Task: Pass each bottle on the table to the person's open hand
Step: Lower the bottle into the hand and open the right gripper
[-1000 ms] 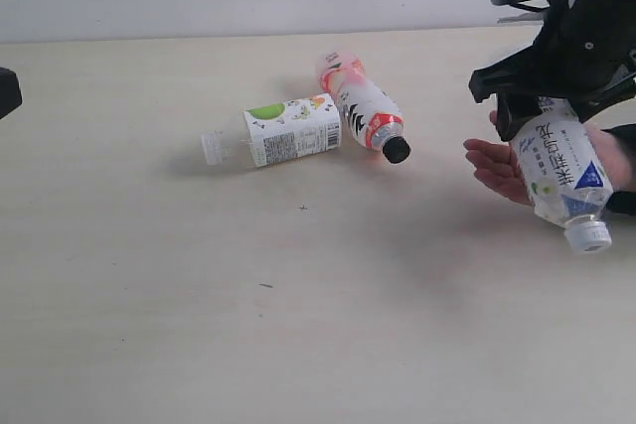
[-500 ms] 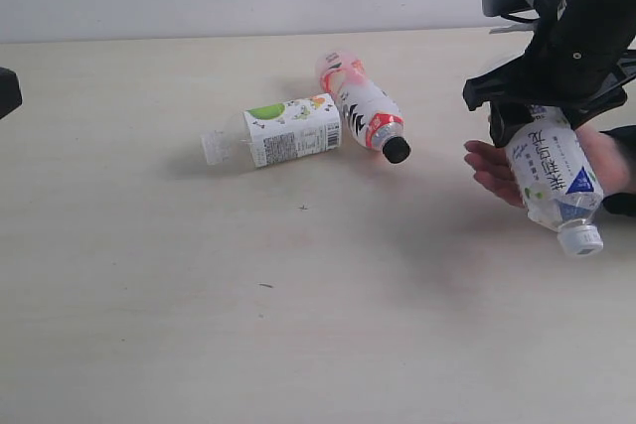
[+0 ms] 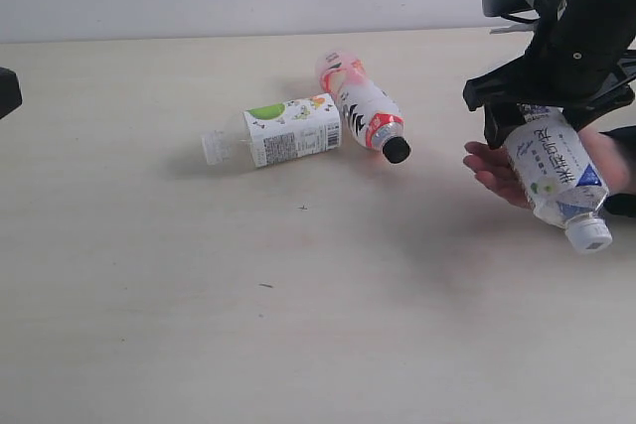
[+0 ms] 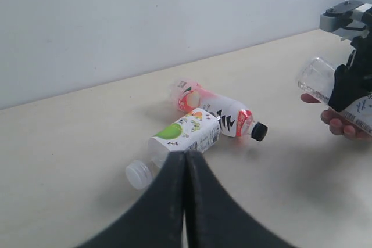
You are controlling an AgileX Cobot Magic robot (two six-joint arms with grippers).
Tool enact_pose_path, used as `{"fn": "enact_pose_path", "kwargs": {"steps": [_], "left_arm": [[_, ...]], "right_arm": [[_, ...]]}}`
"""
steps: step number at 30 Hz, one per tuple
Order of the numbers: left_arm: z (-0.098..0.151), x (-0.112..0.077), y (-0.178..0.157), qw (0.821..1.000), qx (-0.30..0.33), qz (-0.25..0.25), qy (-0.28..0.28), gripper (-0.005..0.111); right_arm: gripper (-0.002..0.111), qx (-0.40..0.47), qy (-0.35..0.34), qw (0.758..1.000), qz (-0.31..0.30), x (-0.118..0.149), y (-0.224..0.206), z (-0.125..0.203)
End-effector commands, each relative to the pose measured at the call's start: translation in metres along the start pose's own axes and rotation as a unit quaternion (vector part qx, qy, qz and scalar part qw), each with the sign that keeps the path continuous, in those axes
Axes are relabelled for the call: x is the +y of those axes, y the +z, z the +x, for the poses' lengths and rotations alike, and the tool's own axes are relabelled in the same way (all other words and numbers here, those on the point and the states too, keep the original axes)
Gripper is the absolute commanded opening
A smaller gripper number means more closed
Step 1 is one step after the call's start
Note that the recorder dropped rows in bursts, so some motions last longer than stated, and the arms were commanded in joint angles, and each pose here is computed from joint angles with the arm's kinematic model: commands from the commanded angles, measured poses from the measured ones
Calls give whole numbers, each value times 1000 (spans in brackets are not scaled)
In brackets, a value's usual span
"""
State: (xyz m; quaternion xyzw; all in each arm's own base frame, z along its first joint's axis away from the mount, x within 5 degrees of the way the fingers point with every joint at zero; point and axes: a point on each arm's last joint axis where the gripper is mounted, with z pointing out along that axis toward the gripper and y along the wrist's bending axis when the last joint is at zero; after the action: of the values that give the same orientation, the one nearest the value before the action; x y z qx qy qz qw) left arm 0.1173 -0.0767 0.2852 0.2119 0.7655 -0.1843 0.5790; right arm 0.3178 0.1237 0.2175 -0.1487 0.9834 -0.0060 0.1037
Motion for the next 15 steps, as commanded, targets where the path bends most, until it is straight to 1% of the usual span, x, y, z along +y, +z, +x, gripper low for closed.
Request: {"fn": "enact_pose_path", "kwargs": {"steps": [1,8,15], "left_arm": [[0,0,-1,1000,-4,-1,2,1],[0,0,-1,1000,-4,-1,2,1],[0,0,-1,1000,-4,-1,2,1]], "right_arm": [[76,-12,1,1000,5,-3,-17,-3],[76,-59,8,998,4,-8,-82,-3],[76,-144,-7,990,-12,-11,-147,18]]}}
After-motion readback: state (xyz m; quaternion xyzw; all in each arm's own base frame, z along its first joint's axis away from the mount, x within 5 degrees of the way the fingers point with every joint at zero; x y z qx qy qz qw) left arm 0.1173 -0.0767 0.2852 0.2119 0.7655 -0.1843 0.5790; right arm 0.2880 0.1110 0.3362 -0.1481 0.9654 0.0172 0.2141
